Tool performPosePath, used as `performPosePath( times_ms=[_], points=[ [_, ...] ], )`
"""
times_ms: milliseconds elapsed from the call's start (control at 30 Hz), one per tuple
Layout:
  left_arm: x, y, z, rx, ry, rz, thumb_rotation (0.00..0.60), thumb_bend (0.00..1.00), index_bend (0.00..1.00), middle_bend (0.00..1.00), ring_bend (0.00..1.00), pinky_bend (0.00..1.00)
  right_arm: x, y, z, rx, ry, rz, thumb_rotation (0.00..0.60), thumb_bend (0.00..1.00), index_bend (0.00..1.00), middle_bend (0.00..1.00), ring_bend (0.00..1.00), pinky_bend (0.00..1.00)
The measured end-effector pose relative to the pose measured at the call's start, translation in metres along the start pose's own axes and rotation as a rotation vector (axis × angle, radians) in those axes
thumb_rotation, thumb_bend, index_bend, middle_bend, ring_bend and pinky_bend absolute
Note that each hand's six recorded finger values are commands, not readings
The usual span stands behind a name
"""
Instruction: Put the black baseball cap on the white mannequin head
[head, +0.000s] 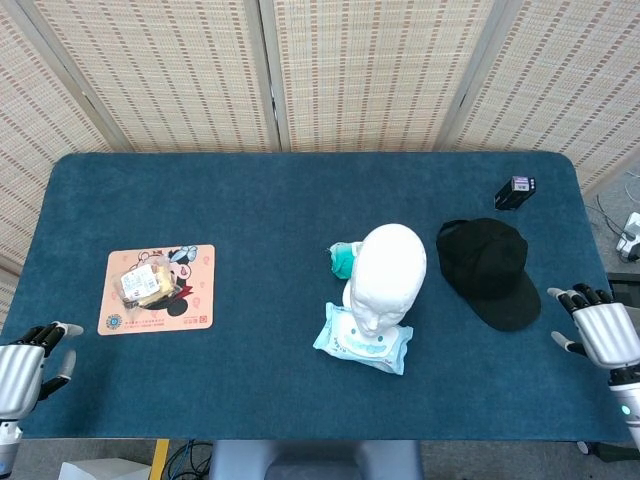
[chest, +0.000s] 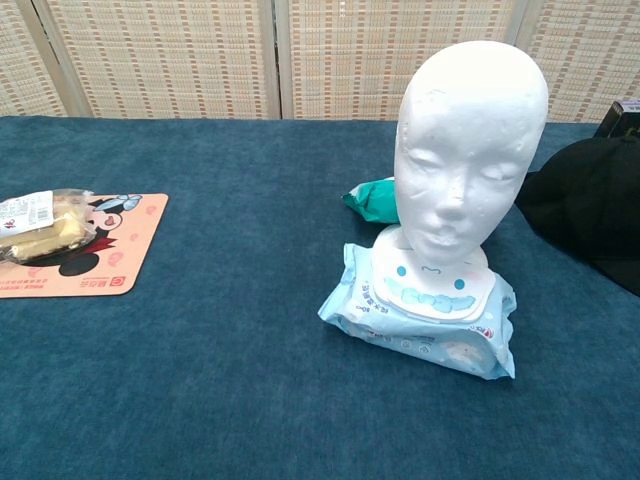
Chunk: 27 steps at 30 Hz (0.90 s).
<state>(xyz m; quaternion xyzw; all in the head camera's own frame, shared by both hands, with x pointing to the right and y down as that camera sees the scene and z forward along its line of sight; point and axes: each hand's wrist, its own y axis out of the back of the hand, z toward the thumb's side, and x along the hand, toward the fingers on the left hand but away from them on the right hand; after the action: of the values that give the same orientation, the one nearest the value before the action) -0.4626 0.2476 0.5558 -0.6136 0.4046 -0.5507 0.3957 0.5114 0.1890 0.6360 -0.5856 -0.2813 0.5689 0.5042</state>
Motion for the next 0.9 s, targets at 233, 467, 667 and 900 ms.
performPosePath(
  times_ms=[233, 467, 667, 900],
  points=[
    [0.000, -0.001, -0.002, 0.000, 0.006, -0.004, 0.600, 0.43, 0.38, 0.42, 0.40, 0.65, -0.002, -0.010, 0.000, 0.002, -0.006, 0.032, 0.600, 0.00, 0.31, 0.45, 0.28, 0.40],
    [0.000, -0.002, -0.003, 0.001, 0.010, -0.008, 0.600, 0.43, 0.38, 0.42, 0.40, 0.65, -0.009, -0.017, -0.002, 0.011, -0.016, 0.058, 0.600, 0.00, 0.31, 0.45, 0.28, 0.40],
    [0.000, -0.002, -0.004, 0.002, 0.013, -0.008, 0.600, 0.43, 0.38, 0.42, 0.40, 0.65, -0.018, -0.022, 0.000, 0.039, -0.008, 0.078, 0.600, 0.00, 0.31, 0.45, 0.28, 0.40],
    [0.000, -0.002, -0.005, 0.003, 0.016, -0.009, 0.600, 0.43, 0.38, 0.42, 0.40, 0.65, -0.025, -0.028, 0.002, 0.057, -0.004, 0.103, 0.600, 0.00, 0.31, 0.45, 0.28, 0.40]
  ],
)
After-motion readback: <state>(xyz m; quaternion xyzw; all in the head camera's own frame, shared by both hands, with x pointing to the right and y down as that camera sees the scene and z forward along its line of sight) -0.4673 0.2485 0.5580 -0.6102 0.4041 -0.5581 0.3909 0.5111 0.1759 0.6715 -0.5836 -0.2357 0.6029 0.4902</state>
